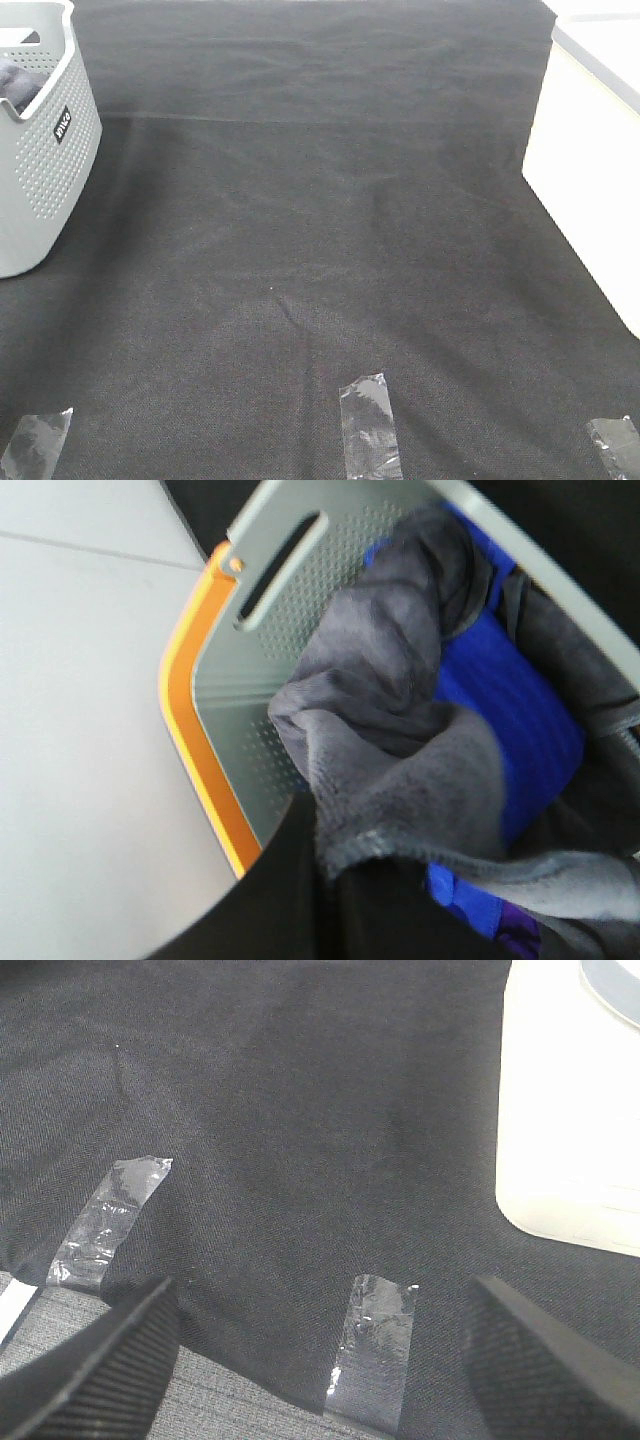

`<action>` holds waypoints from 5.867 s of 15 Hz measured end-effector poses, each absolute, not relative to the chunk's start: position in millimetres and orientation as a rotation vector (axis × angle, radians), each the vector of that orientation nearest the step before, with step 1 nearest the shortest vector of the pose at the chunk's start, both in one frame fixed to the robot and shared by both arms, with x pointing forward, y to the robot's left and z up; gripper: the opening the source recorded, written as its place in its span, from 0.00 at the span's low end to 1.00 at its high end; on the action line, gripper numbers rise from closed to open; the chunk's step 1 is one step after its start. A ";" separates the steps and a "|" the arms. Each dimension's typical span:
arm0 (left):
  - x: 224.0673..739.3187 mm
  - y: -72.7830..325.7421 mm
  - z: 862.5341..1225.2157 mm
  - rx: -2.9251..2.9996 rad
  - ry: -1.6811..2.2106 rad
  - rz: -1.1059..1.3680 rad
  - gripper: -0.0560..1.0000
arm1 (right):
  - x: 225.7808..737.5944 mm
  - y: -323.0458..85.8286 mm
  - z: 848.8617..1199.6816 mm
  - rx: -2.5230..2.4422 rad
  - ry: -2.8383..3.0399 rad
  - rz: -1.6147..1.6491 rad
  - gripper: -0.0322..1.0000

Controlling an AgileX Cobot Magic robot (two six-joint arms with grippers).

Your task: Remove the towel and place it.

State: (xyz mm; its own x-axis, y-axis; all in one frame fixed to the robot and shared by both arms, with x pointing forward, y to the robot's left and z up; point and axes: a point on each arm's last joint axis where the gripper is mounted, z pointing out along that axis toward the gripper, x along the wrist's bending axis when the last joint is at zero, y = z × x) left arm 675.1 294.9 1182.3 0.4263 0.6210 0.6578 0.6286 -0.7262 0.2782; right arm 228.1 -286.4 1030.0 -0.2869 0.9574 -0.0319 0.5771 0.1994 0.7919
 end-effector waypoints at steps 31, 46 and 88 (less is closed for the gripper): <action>503.4 47.0 1282.7 -2.929 0.168 -1.803 0.05 | 519.1 -170.8 1002.8 0.467 2.350 2.033 0.77; 507.8 39.4 1284.9 -2.866 0.282 -1.908 0.05 | 539.4 -143.3 1007.9 0.202 2.575 1.970 0.76; 639.6 95.0 1284.9 -2.589 -0.294 -2.920 0.05 | 650.6 -194.7 1278.9 0.782 1.579 1.196 0.05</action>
